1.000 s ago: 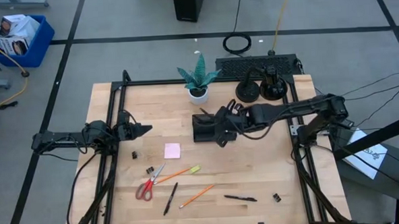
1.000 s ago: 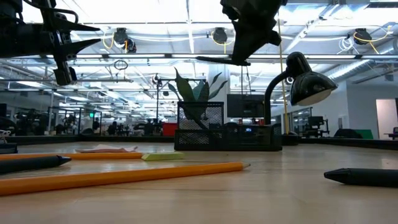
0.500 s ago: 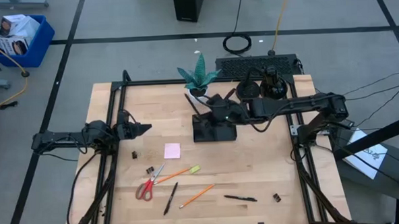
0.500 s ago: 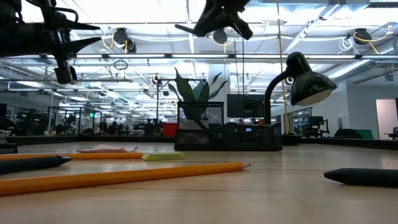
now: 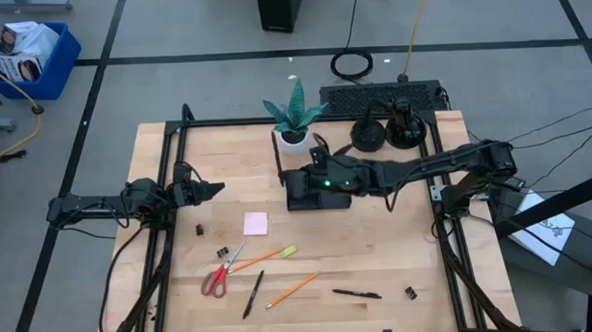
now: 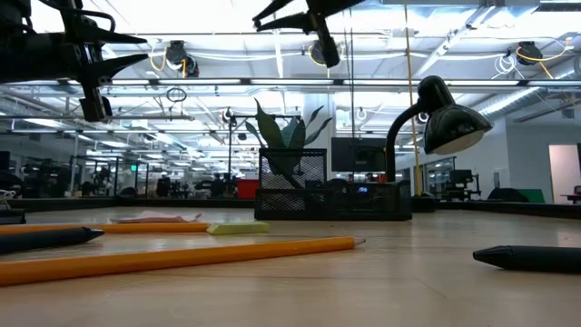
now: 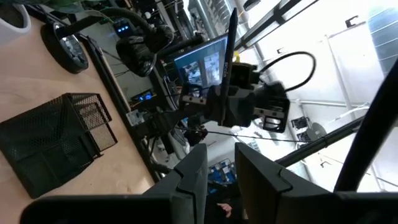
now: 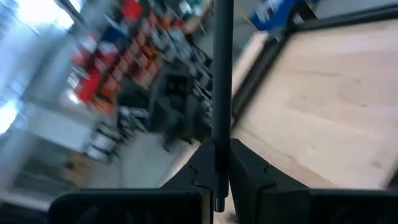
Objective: Pick and place office supplies into organizer
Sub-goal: Put the black pen into the black desk organizer
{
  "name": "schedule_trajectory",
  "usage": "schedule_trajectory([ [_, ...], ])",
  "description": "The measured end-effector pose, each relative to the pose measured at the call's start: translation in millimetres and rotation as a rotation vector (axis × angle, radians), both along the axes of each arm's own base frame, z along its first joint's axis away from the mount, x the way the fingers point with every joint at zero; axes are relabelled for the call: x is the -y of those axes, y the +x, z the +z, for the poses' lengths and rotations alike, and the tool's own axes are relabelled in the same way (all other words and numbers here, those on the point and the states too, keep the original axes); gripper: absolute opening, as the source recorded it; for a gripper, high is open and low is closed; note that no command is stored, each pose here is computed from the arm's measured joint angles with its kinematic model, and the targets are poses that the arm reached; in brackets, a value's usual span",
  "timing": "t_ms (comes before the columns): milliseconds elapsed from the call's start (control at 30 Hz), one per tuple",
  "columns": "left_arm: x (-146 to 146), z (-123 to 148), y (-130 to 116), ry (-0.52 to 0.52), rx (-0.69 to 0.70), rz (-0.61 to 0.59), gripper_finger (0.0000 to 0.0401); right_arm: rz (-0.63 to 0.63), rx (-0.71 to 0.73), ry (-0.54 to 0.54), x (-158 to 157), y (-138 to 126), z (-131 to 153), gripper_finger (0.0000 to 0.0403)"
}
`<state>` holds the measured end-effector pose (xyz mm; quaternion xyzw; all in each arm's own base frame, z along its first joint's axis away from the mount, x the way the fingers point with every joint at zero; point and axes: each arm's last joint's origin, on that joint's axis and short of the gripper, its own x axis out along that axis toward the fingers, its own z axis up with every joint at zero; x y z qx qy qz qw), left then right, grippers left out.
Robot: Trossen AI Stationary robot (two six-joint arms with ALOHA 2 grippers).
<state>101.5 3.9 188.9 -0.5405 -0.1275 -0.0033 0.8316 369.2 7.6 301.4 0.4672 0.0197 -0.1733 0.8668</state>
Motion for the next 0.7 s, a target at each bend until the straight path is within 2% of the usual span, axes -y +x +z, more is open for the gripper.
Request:
schedule_trajectory([
  [100, 0.0, 0.0, 0.0, 0.002, 0.000, 0.001, 0.0086, -0.061, 0.081, 0.017, -1.9, -4.5, -14.4, 0.0015],
  [300, 0.0, 0.0, 0.0, -0.001, 0.000, 0.000, 0.0086, -0.152, 0.281, 0.228, -16.1, -21.8, -45.8, 0.0015],
  [400, 0.0, 0.0, 0.0, 0.035, -0.005, 0.008, 0.0086, -0.195, 0.393, 0.335, -27.2, -30.5, -51.2, 0.0015],
  [467, 0.0, 0.0, 0.0, 0.065, -0.009, 0.015, 0.0086, -0.212, 0.433, 0.367, -33.8, -34.0, -51.4, 0.0015],
  [567, 0.1, 0.0, 0.0, 0.140, -0.018, 0.026, 0.0086, -0.180, 0.441, 0.412, -42.6, -35.4, -52.0, 0.0015],
  [700, 0.5, -0.6, 0.2, 0.344, -0.050, 0.057, 0.0086, -0.107, 0.443, 0.501, -54.3, -36.6, -52.5, 0.0015],
])
